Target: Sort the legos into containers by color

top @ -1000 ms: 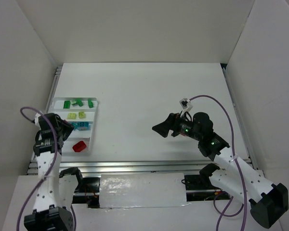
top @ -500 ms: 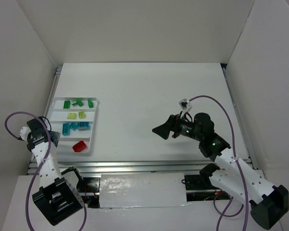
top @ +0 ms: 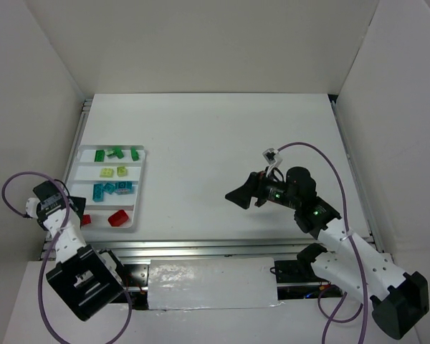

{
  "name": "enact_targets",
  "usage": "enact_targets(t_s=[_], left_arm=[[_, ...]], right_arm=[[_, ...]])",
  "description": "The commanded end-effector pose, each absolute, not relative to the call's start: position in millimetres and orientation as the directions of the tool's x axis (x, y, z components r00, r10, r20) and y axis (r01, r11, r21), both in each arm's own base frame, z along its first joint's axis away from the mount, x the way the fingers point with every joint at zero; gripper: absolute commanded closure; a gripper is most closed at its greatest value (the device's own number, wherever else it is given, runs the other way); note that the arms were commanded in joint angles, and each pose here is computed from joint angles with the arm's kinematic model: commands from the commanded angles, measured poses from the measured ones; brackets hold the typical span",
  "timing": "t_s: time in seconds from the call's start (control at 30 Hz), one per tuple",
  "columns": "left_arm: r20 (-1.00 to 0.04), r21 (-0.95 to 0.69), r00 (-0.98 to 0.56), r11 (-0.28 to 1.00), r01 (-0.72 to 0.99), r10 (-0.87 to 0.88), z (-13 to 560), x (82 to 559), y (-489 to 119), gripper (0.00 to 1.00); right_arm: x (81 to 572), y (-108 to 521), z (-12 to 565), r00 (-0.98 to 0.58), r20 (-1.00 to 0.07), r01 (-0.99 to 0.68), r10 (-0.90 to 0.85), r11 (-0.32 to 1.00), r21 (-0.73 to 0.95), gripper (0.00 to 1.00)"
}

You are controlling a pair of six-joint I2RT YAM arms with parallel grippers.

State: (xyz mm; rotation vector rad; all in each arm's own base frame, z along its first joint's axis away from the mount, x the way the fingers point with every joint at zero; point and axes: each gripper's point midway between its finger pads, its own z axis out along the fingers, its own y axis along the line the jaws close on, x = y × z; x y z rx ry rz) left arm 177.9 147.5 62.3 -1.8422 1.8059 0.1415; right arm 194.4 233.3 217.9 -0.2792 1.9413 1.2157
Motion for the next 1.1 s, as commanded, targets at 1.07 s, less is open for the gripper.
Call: enact_targets(t_s=[1.07], left_arm=[[-0.672, -0.571, -0.436, 0.794, -0.209, -0.598, 190, 272, 0, 0.00]], right_arm=[[294, 73, 51, -0.572, -0.620, 0.607, 0.537, 0.786, 0.121, 0.08]])
